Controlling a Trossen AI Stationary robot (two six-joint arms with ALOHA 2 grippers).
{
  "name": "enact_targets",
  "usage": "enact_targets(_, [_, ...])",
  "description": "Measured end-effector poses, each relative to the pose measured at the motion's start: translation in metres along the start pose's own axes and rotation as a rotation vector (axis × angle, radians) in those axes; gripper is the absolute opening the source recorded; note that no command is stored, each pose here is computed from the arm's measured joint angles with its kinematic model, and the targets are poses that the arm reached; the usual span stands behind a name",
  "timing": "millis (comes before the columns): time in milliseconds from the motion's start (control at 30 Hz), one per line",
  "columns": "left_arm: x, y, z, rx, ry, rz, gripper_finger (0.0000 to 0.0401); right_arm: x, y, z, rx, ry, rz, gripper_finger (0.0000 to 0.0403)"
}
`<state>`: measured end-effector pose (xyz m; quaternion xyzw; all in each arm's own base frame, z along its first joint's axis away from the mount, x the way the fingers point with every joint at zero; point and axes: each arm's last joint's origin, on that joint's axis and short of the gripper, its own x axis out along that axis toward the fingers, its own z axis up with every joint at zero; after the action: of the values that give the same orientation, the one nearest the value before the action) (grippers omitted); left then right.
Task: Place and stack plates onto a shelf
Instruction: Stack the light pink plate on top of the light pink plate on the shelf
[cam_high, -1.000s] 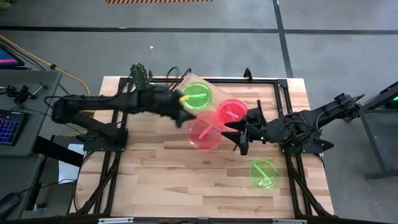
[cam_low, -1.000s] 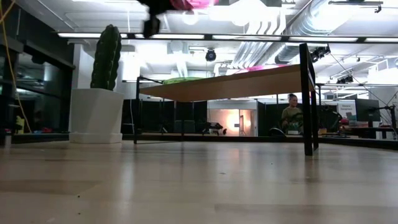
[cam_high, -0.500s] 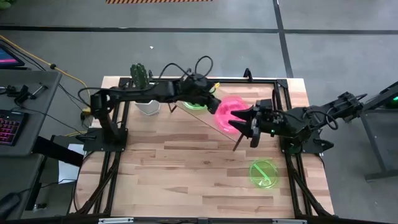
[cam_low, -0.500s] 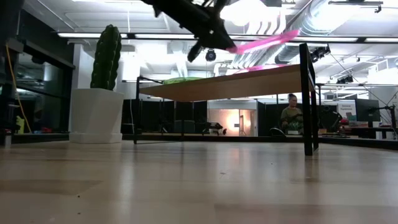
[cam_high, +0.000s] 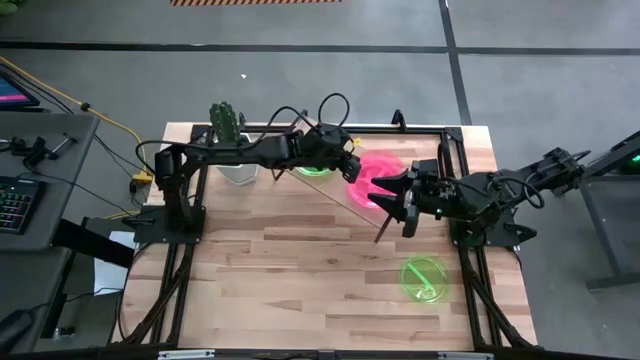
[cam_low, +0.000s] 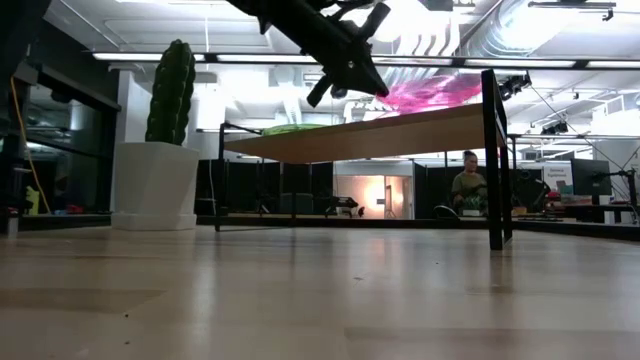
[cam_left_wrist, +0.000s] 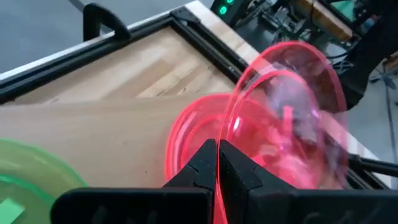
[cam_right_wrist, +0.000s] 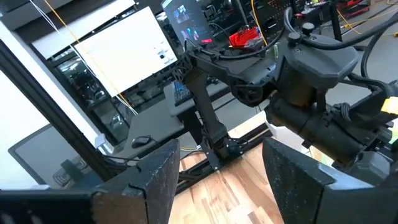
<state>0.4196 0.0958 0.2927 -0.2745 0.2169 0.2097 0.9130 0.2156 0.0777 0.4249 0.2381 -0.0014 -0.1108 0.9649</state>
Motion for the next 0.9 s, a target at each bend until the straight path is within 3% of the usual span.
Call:
enact_targets(267, [0.000, -0.005, -0.001, 0.048, -0.017, -0.019, 0.0035, 0.000, 0.000, 0.000, 0.000, 0.000, 0.000, 0.0213])
enact_targets(667, [0.000, -0.006, -0.001, 0.058, -0.016, -0.018, 0.0137, 0.000, 0.000, 0.000, 0.000, 0.000, 0.000, 0.0213])
enact_targets(900, [-0.015, 0.006, 0.015, 0.035, -0.009, -0.049, 0.0164, 0.000, 0.000, 0.000, 0.002, -0.003, 0.002, 0.0213])
